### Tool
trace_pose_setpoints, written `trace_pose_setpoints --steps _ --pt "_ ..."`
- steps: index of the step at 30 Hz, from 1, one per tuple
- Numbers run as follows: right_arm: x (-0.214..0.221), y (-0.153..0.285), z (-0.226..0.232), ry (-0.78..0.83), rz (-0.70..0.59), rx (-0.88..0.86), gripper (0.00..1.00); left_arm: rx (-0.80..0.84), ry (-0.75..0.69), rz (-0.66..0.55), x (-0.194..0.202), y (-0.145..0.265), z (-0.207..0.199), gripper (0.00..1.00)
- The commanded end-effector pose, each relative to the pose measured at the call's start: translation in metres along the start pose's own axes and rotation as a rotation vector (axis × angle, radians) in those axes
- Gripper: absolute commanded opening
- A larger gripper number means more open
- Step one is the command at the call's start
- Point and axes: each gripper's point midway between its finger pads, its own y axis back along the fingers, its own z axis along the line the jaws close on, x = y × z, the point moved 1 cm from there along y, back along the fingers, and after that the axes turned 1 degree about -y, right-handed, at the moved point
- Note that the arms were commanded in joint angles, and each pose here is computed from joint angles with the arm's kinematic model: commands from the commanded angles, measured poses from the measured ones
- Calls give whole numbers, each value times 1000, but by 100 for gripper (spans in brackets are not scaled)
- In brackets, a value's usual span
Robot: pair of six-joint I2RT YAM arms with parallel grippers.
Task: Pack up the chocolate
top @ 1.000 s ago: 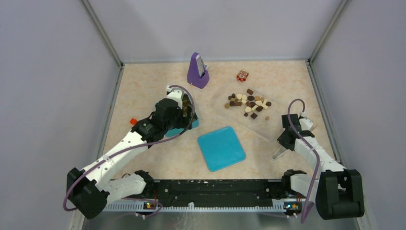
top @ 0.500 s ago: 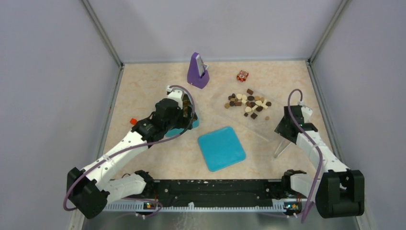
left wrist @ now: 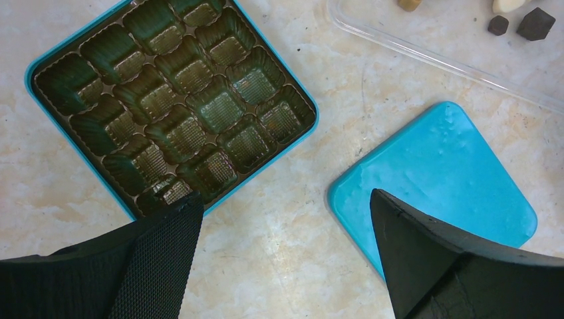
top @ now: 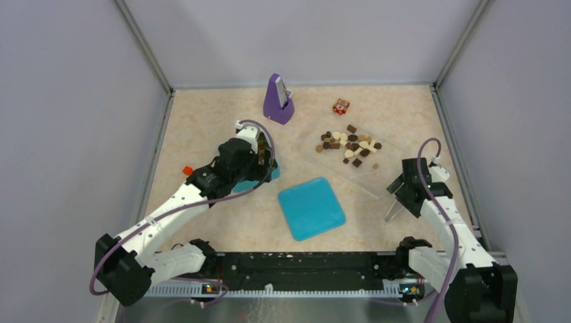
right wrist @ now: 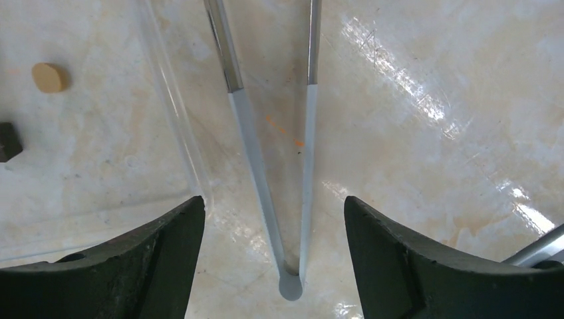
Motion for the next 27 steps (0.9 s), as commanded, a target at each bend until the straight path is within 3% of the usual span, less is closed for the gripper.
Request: trace_pose_setpoints --steps 1,9,18,27 --pt "3 -11 -7 -30 -3 55 75 7 2 -41 -12 0 -2 99" --pt "-4 -36 -6 61 -30 122 69 -2 1 -49 -16 1 -1 99" --pt "1 -56 11 95 21 84 48 -3 2 -45 -16 0 -2 99" --pt "-17 -59 32 230 21 39 42 -7 -14 -44 -17 -1 -1 99"
